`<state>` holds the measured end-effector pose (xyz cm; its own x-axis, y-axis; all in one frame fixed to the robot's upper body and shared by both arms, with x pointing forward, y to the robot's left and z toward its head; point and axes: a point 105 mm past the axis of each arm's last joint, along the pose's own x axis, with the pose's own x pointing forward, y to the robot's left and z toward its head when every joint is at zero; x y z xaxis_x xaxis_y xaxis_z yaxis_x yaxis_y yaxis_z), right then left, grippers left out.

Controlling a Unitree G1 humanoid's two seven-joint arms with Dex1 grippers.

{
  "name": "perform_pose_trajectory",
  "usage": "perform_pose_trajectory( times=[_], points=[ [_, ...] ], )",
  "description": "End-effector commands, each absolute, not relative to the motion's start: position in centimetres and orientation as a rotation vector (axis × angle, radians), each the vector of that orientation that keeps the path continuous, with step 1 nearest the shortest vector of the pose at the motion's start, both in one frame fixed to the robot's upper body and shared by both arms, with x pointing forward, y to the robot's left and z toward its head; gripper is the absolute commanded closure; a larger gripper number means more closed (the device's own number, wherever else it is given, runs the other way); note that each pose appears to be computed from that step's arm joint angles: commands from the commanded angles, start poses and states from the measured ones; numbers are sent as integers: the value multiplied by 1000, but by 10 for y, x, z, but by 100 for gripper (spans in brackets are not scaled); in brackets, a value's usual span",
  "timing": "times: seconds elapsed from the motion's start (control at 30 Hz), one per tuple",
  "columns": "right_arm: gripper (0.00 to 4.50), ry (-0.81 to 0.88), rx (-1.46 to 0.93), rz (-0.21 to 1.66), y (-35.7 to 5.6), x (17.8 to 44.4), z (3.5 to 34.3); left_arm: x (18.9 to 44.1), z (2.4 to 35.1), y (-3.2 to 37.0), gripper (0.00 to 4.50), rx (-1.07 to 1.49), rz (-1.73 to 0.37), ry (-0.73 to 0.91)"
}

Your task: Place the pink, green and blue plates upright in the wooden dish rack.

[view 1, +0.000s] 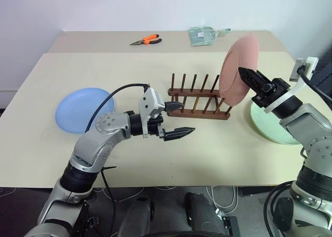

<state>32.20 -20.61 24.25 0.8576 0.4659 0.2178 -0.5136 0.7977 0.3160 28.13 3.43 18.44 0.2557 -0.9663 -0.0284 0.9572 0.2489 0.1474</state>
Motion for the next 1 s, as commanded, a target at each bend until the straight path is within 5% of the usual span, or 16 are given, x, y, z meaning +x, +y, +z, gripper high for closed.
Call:
perform_pose_trajectory(
  times=[0.03,0.1,0.23,0.3,0.37,0.53,0.73,0.83,1.0],
  points=[
    [189,-244,283,426,-223,324,265,273,191,30,24,161,-1334,-115],
    [93,-310,244,358,-238,322,278,273,189,31,24,161,-1336,-110],
    [93,-378,252,225,-278,314,290,275,186,30,24,167,-1337,-101],
    [50,-331,214,135,-302,309,278,276,184,30,24,169,-1337,-99],
    [3,-203,60,84,-312,305,251,277,182,29,24,176,-1341,-97],
    [3,190,-387,172,-296,288,158,278,178,26,24,188,-1364,-89],
    [3,373,-605,108,-311,287,105,280,177,23,24,193,-1376,-94],
    [82,400,-646,58,-322,290,95,281,177,24,24,198,-1374,-93],
    [341,383,-635,30,-327,295,97,281,176,28,24,204,-1358,-88]
  ],
)
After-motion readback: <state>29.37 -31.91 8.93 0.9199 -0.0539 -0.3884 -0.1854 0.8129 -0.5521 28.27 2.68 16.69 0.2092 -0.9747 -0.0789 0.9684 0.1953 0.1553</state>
